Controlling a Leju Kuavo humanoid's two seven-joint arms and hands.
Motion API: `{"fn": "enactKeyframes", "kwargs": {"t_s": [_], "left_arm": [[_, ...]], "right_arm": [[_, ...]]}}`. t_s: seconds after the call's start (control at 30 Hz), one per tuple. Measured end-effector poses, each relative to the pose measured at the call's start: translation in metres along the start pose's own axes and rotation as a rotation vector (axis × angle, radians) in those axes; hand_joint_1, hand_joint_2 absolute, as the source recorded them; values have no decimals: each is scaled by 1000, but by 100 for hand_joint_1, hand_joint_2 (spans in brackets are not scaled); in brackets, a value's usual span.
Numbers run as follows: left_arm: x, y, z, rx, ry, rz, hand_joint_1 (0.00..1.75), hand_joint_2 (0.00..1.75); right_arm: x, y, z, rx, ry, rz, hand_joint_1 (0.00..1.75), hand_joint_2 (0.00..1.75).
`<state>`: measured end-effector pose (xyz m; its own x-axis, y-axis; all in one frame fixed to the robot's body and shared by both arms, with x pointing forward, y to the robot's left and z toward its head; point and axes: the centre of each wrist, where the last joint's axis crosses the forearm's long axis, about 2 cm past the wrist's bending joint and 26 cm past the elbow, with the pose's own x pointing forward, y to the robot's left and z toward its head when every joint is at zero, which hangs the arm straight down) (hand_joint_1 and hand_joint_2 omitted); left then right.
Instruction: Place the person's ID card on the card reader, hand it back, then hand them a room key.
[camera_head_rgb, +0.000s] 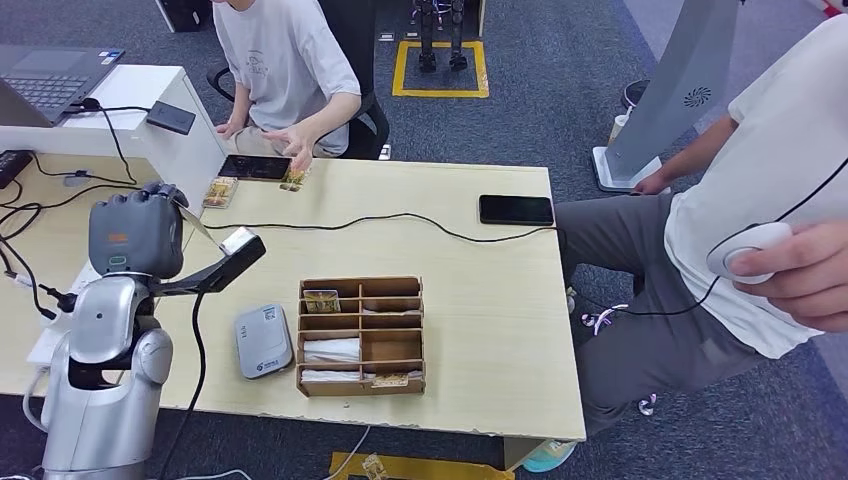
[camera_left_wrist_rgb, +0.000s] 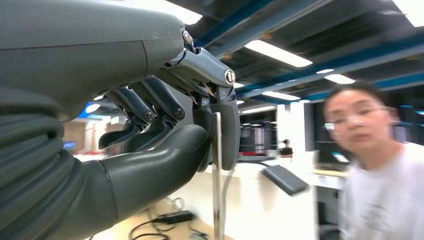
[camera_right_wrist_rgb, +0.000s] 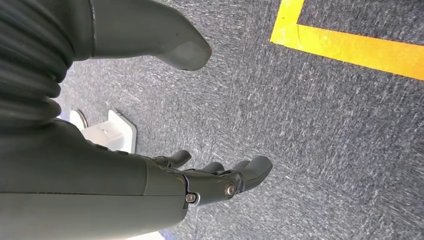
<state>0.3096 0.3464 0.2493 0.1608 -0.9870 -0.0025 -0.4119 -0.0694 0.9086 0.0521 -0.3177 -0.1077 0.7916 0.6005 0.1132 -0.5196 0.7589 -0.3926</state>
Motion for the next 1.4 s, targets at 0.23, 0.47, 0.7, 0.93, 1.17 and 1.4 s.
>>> {"fn": "enactKeyframes", "kwargs": {"t_s": [0.23,0.47,0.7,0.93,1.17,1.4], "left_arm": [[-18,-4,-18,7,154,6,175,175],[-20,-13,-19,-24,172,4,175,175],[-20,-17,-20,-40,173,3,175,175],[-20,-18,-21,-45,172,5,102,175],[-18,-18,-21,-28,162,15,0,175],[-27,-13,-15,73,196,22,0,175]], "right_arm": [[4,1,0,4,-12,16,0,175],[5,2,0,8,-15,18,0,175],[6,2,0,9,-15,18,0,175],[6,3,1,10,-14,18,0,175],[6,3,1,10,-15,17,0,175],[6,4,1,22,-17,16,0,175]]}}
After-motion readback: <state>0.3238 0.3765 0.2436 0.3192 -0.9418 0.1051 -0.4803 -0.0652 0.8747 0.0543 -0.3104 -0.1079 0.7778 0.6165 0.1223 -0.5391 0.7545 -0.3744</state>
